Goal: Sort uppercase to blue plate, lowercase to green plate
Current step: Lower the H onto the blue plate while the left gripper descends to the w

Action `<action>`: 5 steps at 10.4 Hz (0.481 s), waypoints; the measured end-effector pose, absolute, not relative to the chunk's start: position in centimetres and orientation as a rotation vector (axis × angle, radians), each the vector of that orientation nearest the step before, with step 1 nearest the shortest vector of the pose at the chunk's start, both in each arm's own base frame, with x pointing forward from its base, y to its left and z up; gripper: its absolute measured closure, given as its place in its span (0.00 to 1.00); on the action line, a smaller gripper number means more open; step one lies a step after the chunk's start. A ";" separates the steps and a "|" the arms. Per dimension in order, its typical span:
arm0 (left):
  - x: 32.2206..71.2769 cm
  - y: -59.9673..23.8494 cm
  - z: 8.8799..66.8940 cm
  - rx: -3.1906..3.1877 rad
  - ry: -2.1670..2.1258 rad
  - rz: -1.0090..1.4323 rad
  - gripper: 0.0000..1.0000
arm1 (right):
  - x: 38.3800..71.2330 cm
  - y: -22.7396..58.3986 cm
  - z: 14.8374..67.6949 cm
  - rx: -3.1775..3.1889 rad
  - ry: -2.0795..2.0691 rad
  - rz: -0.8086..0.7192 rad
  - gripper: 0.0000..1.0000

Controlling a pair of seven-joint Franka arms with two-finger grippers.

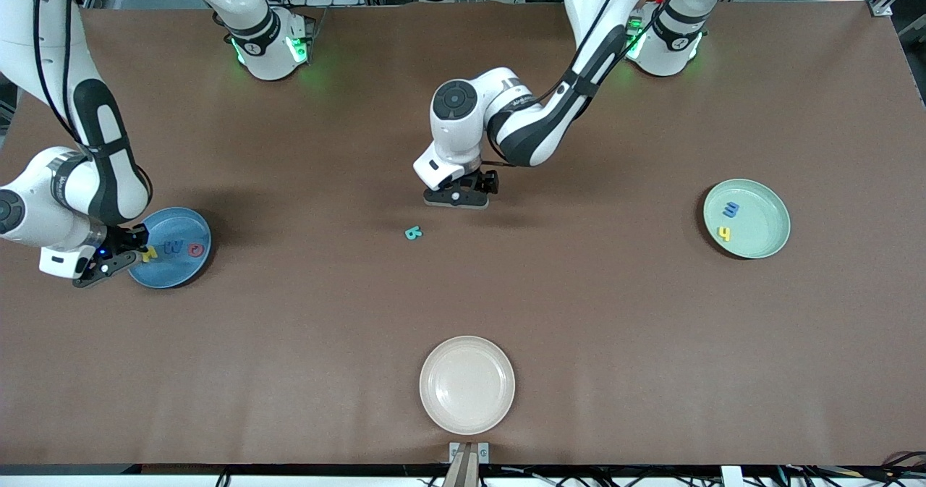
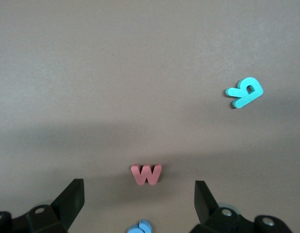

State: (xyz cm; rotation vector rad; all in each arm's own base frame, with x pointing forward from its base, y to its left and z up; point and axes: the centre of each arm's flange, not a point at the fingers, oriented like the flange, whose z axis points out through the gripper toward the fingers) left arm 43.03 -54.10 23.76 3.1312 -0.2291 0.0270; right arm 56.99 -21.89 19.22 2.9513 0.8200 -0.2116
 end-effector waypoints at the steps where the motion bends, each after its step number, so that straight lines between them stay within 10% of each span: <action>1: 43.1 -54.0 23.1 3.127 -0.265 0.023 0.00 | 57.0 -21.9 19.1 2.952 0.821 -0.213 0.88; 3: 43.1 -54.0 22.5 3.126 -0.302 0.014 0.00 | 57.0 -21.7 19.1 2.953 0.823 -0.213 0.81; 5: 42.8 -54.1 21.4 3.121 -0.376 0.000 0.05 | 57.1 -21.4 19.0 2.957 0.828 -0.214 0.55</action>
